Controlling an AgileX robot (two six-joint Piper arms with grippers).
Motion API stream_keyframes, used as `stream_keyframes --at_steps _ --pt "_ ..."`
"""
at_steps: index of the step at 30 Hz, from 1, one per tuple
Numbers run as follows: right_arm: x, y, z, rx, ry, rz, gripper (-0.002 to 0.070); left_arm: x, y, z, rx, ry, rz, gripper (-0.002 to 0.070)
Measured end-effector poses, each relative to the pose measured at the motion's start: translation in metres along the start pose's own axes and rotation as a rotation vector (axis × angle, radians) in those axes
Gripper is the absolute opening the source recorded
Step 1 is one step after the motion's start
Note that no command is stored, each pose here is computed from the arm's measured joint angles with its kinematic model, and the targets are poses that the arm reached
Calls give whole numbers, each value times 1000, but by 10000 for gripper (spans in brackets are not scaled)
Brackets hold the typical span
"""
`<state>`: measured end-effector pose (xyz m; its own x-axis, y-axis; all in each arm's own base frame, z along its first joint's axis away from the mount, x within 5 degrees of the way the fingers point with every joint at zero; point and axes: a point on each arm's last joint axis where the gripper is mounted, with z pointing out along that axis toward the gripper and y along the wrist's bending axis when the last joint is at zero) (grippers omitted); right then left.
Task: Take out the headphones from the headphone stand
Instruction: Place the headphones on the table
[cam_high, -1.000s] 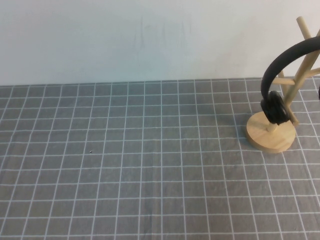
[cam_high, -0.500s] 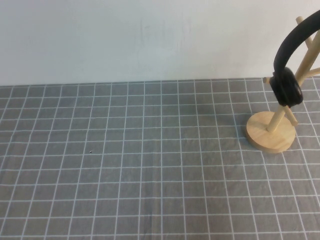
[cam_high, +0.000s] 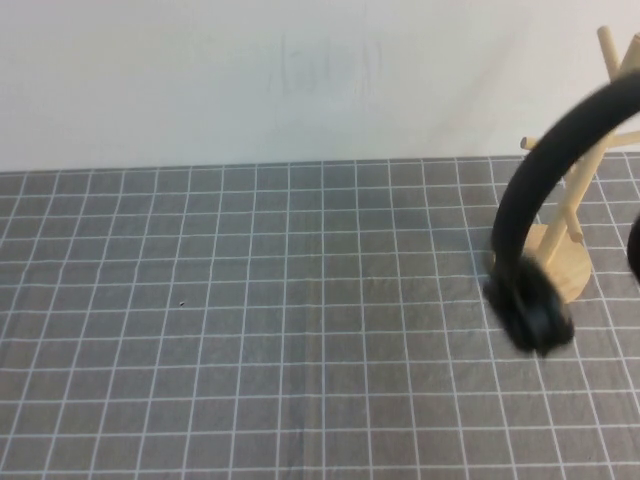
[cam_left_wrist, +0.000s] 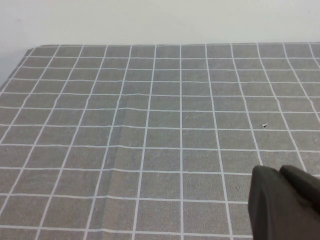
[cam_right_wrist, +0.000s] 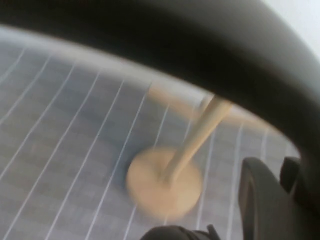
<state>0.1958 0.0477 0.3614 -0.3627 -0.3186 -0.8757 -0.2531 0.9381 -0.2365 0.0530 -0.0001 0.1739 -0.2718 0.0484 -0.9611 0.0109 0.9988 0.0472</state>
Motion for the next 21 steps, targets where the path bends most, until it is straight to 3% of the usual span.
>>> stream_keyframes --at_steps 7,13,17,21 --pt "42 21 7 -101 300 70 39 0 0 0 0 0 0 -4" --pt "115 47 33 -182 488 185 40 0 0 0 0 0 0 -4" --pt "160 61 44 -170 611 364 39 0 0 0 0 0 0 -4" --pt "181 67 61 -149 687 359 39 0 0 0 0 0 0 -4"
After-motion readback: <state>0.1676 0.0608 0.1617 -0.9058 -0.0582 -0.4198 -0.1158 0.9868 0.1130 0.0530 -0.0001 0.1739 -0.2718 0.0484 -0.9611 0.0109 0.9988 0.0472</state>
